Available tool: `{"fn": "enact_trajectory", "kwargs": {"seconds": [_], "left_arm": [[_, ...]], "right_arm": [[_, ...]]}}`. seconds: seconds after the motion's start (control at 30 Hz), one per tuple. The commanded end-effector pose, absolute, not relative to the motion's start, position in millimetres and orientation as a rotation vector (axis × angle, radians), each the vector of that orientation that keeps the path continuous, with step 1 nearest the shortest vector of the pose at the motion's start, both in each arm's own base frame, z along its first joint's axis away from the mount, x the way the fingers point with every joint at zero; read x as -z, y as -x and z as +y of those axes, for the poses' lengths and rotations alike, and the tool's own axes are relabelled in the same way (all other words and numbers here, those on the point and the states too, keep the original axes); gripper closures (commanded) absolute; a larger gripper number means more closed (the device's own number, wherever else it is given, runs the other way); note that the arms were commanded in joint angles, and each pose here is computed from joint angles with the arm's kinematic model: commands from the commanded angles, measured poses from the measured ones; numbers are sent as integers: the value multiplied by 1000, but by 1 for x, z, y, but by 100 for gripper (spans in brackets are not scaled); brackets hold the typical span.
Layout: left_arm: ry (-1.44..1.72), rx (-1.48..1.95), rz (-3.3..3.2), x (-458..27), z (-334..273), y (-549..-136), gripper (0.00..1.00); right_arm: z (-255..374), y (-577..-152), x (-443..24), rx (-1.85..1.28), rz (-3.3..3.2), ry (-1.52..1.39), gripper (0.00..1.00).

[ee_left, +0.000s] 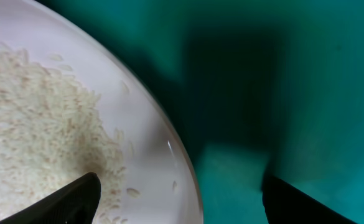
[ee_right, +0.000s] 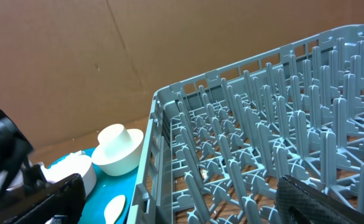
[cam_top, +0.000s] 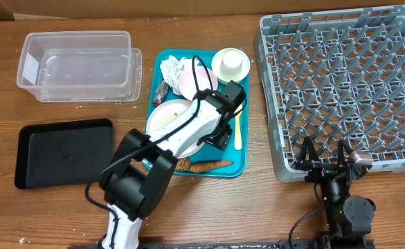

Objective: Sort waste into correct bins and load items into the dishwasher
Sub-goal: 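Lower the left gripper and grasp the white plate's rim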

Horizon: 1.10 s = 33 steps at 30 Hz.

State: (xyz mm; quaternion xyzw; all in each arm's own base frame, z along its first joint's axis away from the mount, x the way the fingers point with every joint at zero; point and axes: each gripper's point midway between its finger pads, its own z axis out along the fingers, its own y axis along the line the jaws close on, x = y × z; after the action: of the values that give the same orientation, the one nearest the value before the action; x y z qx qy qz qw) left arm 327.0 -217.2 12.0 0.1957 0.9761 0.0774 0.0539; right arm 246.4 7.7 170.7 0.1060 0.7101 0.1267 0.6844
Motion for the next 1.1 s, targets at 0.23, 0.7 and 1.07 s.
{"fn": "enact_trajectory", "kwargs": {"seconds": [0.23,0.7,1.07], "left_arm": [[-647,-223,2949,-9,-221,-332,32],[-636,-157,3003,0,-220,-329,64],[-633,-194,2995,0,-216,-331,87]], "right_arm": [[9,-246,-170,-284,1585,-228,0],[9,-246,-170,-284,1585,-227,0],[9,-246,-170,-284,1585,-228,0]]}}
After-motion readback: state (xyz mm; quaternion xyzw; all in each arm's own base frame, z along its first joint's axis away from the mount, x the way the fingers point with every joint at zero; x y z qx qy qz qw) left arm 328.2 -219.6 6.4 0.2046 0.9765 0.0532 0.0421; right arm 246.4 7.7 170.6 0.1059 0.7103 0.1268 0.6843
